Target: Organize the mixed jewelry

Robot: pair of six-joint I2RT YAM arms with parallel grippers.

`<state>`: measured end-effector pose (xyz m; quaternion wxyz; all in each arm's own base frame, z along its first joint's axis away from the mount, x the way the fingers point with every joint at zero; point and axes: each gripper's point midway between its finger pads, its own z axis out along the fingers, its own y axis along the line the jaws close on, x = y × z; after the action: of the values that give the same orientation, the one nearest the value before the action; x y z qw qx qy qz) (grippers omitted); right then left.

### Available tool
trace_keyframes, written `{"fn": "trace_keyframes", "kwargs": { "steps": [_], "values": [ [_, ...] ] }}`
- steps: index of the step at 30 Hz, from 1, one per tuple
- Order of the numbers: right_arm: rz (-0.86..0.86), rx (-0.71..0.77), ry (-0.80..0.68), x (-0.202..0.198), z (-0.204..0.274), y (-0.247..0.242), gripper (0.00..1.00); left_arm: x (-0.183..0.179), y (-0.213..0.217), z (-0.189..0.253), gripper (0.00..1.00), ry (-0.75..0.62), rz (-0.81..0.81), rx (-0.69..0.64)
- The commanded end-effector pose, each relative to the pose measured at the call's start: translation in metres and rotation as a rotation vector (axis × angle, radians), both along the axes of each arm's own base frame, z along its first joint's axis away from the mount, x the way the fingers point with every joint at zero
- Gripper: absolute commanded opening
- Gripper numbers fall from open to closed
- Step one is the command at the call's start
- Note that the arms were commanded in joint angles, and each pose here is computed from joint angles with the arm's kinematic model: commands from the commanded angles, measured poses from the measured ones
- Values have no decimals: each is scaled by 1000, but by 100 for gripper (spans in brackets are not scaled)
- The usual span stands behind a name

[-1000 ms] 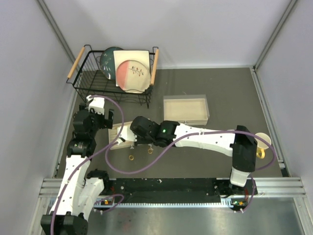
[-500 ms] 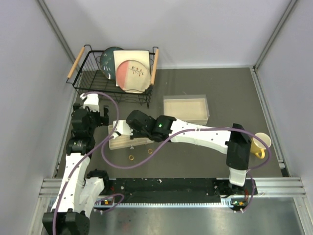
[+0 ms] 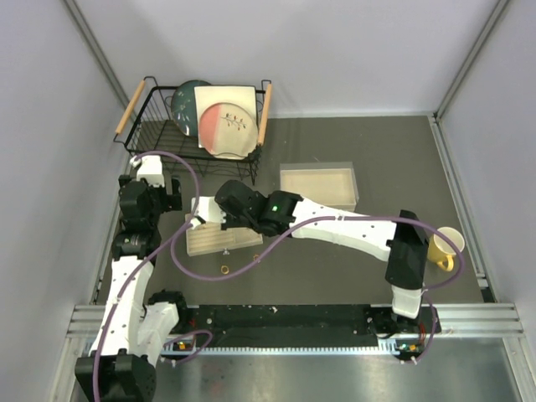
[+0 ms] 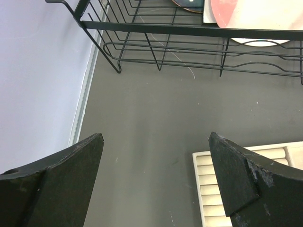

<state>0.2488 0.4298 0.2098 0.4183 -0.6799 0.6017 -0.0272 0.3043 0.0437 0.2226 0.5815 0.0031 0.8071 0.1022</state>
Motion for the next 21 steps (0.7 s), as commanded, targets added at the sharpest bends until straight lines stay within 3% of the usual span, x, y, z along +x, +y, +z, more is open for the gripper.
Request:
{"fn": "trace_keyframes", "kwargs": {
  "steps": [1,21],
  "values": [
    [-19,43,-30,14,15,10,0,9,3,30,99,-93,13,-6],
    [-29,-7,23,33,-29,20,0,11,13,22,99,-88,35,-9]
  ]
}}
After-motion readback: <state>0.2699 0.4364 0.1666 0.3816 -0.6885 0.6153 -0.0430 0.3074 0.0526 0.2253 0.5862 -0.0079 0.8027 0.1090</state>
